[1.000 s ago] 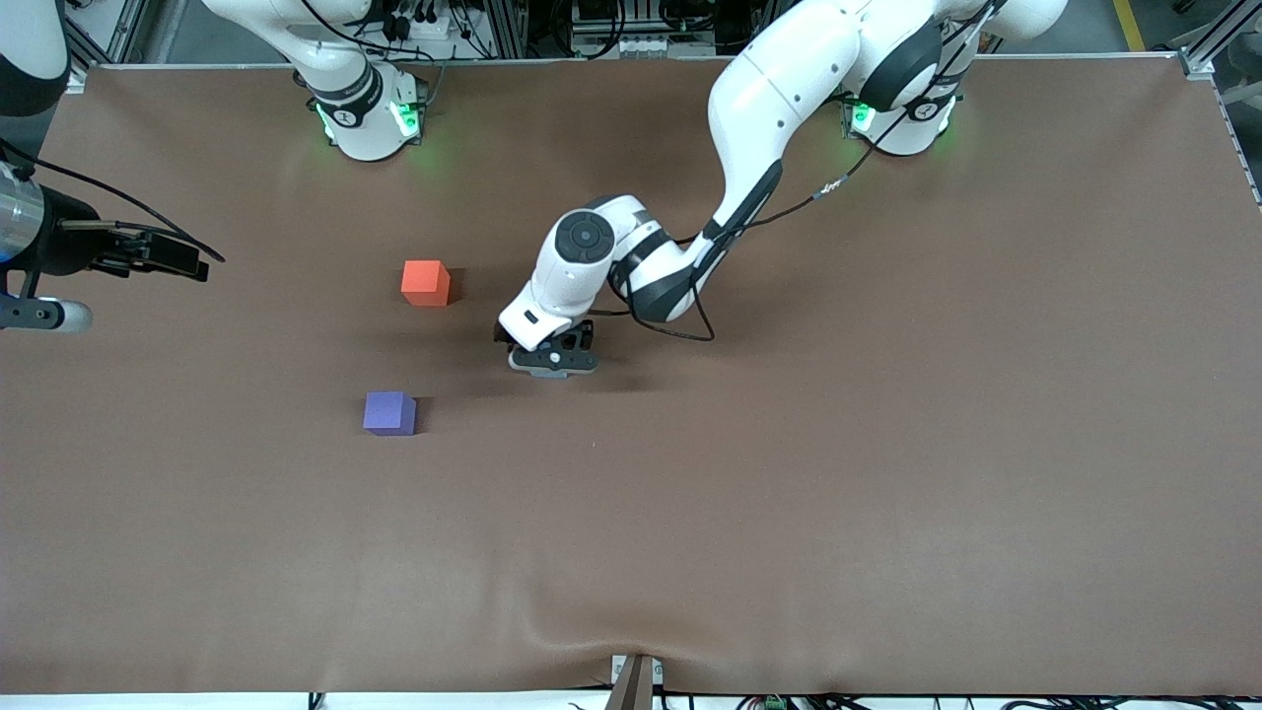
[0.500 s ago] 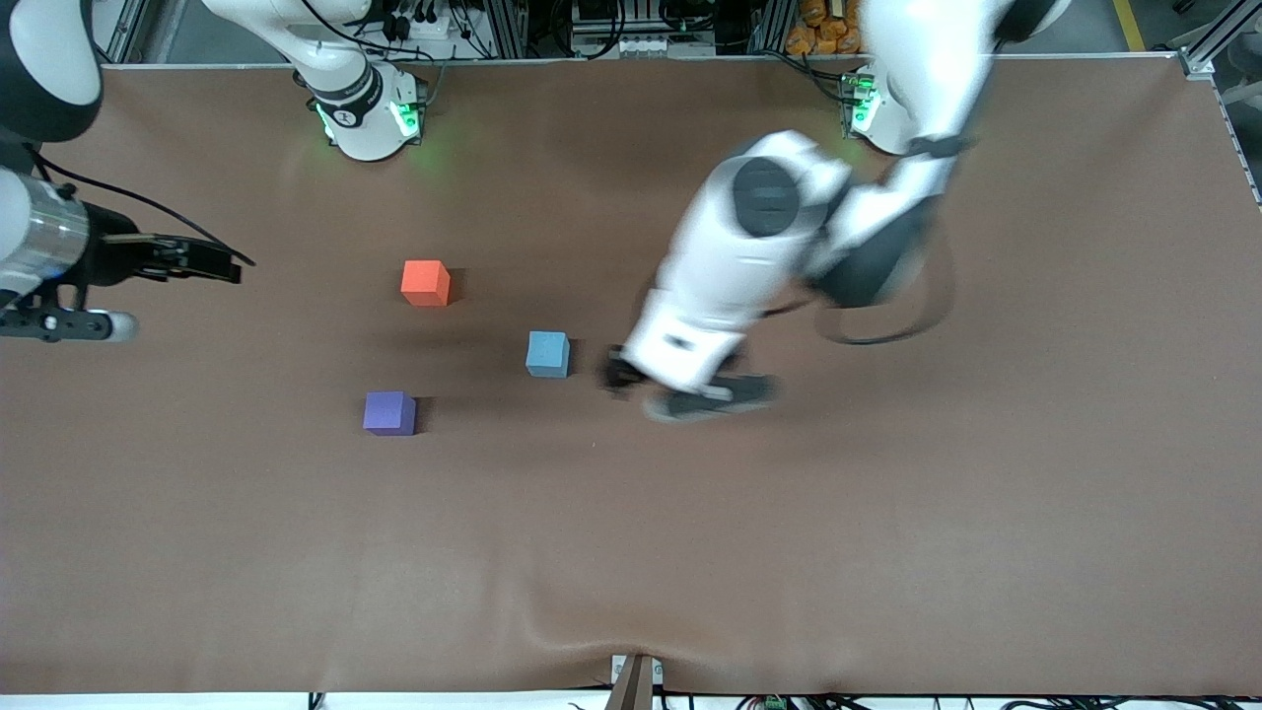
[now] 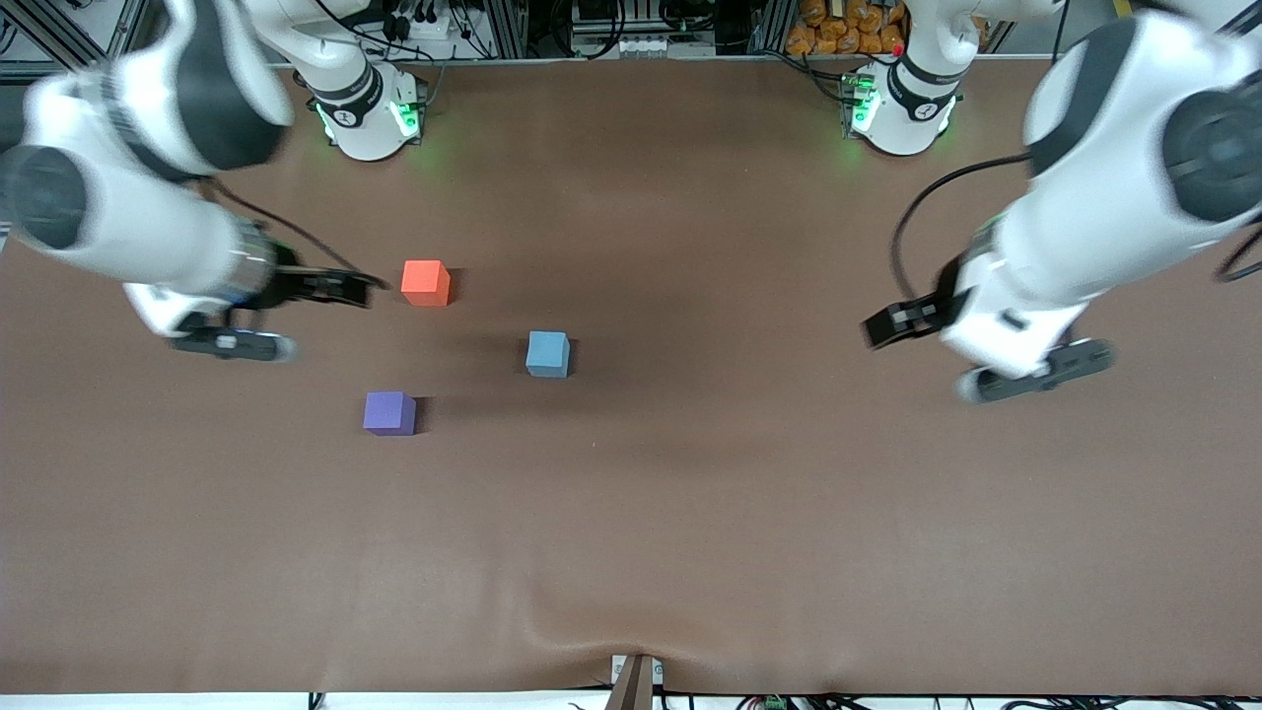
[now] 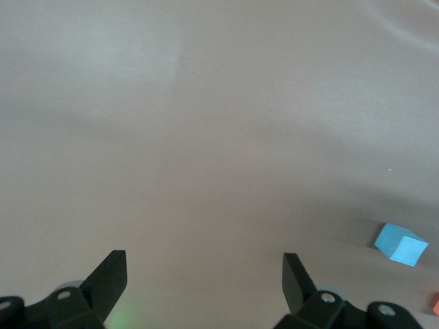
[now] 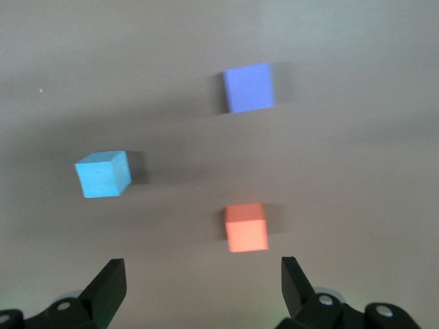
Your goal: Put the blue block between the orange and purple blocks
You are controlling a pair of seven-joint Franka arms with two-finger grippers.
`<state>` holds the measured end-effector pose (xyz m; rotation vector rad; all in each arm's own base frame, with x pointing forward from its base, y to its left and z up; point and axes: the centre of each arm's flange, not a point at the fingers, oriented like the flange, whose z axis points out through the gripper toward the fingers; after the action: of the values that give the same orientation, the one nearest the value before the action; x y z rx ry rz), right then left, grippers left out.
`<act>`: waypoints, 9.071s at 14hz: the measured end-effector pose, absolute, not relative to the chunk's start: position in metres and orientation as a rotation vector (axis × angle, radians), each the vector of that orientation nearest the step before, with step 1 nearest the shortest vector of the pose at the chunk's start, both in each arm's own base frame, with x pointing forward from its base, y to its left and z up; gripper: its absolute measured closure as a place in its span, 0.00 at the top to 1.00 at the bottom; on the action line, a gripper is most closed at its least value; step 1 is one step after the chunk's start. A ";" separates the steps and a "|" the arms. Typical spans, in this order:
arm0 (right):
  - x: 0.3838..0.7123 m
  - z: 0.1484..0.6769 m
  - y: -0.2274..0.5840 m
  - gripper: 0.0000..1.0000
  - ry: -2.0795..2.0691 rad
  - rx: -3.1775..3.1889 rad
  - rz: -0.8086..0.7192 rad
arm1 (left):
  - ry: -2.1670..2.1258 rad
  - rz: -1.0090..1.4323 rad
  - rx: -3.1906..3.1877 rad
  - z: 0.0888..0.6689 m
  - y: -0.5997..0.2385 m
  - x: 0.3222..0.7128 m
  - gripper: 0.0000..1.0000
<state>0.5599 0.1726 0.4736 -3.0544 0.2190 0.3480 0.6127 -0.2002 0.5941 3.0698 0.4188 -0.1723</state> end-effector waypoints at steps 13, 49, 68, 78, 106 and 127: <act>0.545 0.269 0.345 1.00 0.032 -3.077 0.254 | 0.300 0.018 3.125 0.624 -0.044 0.541 1.00; 0.506 0.266 0.126 0.55 -0.040 -3.058 0.380 | 0.247 -0.065 3.143 0.627 -0.041 0.522 1.00; 0.499 0.190 0.120 0.55 0.061 -3.072 0.313 | 0.248 -0.068 3.143 0.626 -0.041 0.522 1.00; 0.566 0.324 0.134 1.00 0.028 -3.037 0.475 | 0.248 -0.074 3.143 0.624 -0.041 0.522 1.00; 0.538 0.676 0.017 1.00 0.188 -3.146 -0.021 | 0.259 -0.078 3.142 0.622 -0.037 0.522 1.00; 0.512 0.672 -0.010 1.00 0.002 -3.126 -0.124 | 0.125 -0.011 3.144 0.641 -0.034 0.524 1.00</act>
<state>0.5117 -0.0103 0.6720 -3.1261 0.0020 -0.1241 0.5236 -0.0341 0.6408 3.1441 0.1248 -0.0111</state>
